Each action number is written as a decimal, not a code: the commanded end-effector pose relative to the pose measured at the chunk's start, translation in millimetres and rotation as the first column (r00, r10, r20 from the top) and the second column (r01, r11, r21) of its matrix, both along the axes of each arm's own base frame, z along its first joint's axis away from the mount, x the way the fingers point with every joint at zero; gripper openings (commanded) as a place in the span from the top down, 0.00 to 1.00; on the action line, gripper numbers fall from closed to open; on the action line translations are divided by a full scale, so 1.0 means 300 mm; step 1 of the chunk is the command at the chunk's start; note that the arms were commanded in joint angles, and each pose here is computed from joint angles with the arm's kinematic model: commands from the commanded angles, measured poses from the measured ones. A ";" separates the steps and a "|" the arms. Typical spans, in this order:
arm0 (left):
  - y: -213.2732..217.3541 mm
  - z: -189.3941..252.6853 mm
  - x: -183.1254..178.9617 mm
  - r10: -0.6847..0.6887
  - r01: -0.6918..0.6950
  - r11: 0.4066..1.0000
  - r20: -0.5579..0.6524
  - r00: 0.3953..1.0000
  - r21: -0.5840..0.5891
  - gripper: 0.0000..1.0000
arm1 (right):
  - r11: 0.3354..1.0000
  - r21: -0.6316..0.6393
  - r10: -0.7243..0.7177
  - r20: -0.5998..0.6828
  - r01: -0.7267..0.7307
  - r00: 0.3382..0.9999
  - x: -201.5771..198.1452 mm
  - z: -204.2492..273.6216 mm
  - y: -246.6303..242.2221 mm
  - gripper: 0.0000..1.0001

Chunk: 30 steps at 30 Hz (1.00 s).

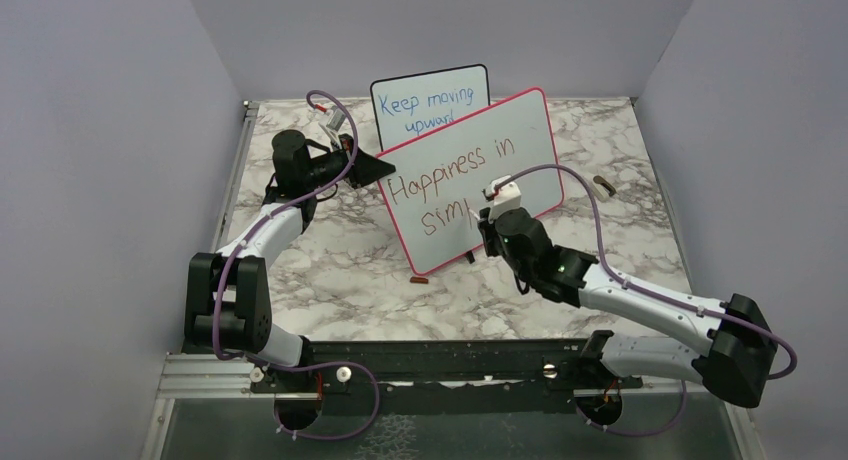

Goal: Write a sentence on the whiteboard

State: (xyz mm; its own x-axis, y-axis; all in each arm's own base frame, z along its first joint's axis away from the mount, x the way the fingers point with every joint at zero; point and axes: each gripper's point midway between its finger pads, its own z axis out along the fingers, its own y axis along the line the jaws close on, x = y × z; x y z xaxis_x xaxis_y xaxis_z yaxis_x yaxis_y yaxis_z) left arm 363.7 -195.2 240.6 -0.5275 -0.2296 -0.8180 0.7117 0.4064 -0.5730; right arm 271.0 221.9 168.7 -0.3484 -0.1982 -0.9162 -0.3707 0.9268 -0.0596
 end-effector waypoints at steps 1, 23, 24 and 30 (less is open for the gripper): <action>0.006 -0.114 0.013 0.039 -0.035 0.997 -0.072 0.997 0.062 1.00 | 0.998 0.066 -0.022 0.093 0.016 0.995 0.061 0.096 0.024 0.99; 0.006 -0.121 0.016 0.039 -0.034 0.997 -0.076 0.996 0.068 1.00 | 0.996 0.087 0.027 0.088 -0.034 0.996 0.096 0.097 0.077 0.99; 0.007 -0.121 0.017 0.041 -0.036 0.997 -0.075 0.996 0.069 1.00 | 0.996 0.085 0.023 0.086 -0.031 0.996 0.098 0.094 0.075 0.99; 0.006 -0.120 0.017 0.040 -0.035 0.997 -0.075 0.996 0.069 1.00 | 0.997 0.075 0.000 0.070 -0.005 0.998 0.098 0.074 0.050 0.99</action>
